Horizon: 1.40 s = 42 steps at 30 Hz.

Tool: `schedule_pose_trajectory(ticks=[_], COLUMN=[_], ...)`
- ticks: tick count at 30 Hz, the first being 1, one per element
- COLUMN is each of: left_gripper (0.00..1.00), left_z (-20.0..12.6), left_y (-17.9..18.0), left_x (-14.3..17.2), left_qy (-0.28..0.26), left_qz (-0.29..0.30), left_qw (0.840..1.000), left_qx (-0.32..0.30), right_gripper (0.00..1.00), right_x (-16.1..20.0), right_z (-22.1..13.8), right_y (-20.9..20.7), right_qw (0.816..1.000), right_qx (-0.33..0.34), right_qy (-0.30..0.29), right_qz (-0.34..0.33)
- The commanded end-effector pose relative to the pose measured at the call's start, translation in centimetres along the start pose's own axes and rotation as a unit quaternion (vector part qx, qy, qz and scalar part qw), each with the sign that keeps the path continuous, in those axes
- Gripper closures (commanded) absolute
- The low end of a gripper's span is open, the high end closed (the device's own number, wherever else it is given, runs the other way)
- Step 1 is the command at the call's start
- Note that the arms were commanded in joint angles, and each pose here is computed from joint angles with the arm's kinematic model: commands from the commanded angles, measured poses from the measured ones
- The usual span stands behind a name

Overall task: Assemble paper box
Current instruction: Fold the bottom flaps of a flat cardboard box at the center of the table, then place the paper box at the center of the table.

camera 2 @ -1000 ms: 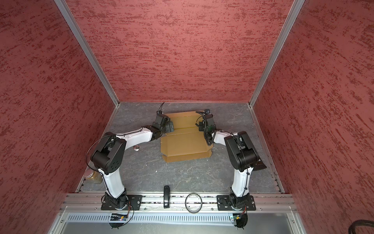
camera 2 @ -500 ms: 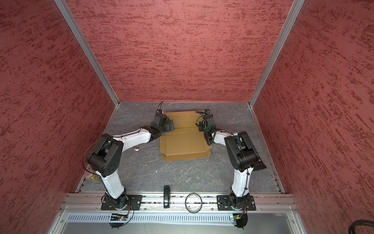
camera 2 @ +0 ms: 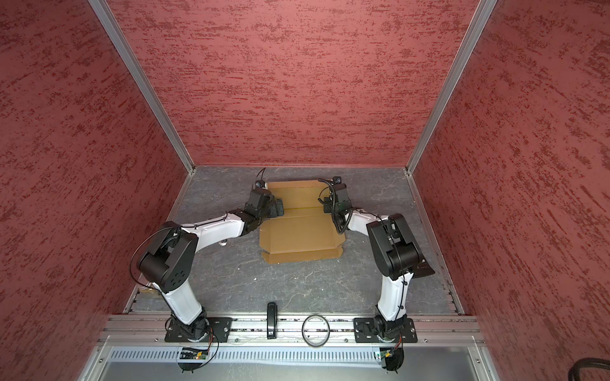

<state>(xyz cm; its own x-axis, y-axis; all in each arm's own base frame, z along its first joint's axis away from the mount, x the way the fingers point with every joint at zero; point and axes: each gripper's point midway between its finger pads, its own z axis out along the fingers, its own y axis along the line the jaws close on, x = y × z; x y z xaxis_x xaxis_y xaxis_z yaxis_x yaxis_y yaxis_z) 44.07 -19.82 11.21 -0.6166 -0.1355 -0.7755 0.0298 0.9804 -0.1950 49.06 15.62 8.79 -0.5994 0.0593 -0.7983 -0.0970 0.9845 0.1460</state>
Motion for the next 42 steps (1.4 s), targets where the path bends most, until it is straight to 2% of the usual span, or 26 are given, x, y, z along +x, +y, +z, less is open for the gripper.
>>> schedule_pose_trajectory(ticks=[1, 13, 20, 30, 42], left_gripper=[0.00, 0.00, 0.00, 0.00, 0.00], left_z=[-1.7, -6.4, -8.7, -11.7, -16.1], left_y=[-1.3, -1.2, -0.1, 1.5, 3.1], left_x=[-2.0, -4.6, -5.6, -6.5, -7.8], left_qy=[-0.035, -0.060, -0.063, -0.064, -0.087], left_qz=[-0.001, -0.012, -0.027, -0.038, -0.039], left_qw=[0.999, 0.997, 0.996, 0.995, 0.992], left_qx=[0.026, 0.042, 0.052, 0.067, 0.078], right_gripper=[1.00, 1.00, 1.00, 1.00, 1.00], right_x=[-0.5, -1.3, -1.8, -0.7, 3.8], right_z=[-0.4, -2.0, -3.3, -4.5, -5.1], right_y=[1.0, 1.4, 2.0, 2.2, 1.8], right_qw=[1.000, 0.998, 0.992, 0.975, 0.939], right_qx=[-0.012, -0.010, -0.011, 0.000, 0.006], right_qy=[0.010, 0.060, 0.123, 0.222, 0.344], right_qz=[0.010, 0.002, 0.001, -0.004, -0.016])
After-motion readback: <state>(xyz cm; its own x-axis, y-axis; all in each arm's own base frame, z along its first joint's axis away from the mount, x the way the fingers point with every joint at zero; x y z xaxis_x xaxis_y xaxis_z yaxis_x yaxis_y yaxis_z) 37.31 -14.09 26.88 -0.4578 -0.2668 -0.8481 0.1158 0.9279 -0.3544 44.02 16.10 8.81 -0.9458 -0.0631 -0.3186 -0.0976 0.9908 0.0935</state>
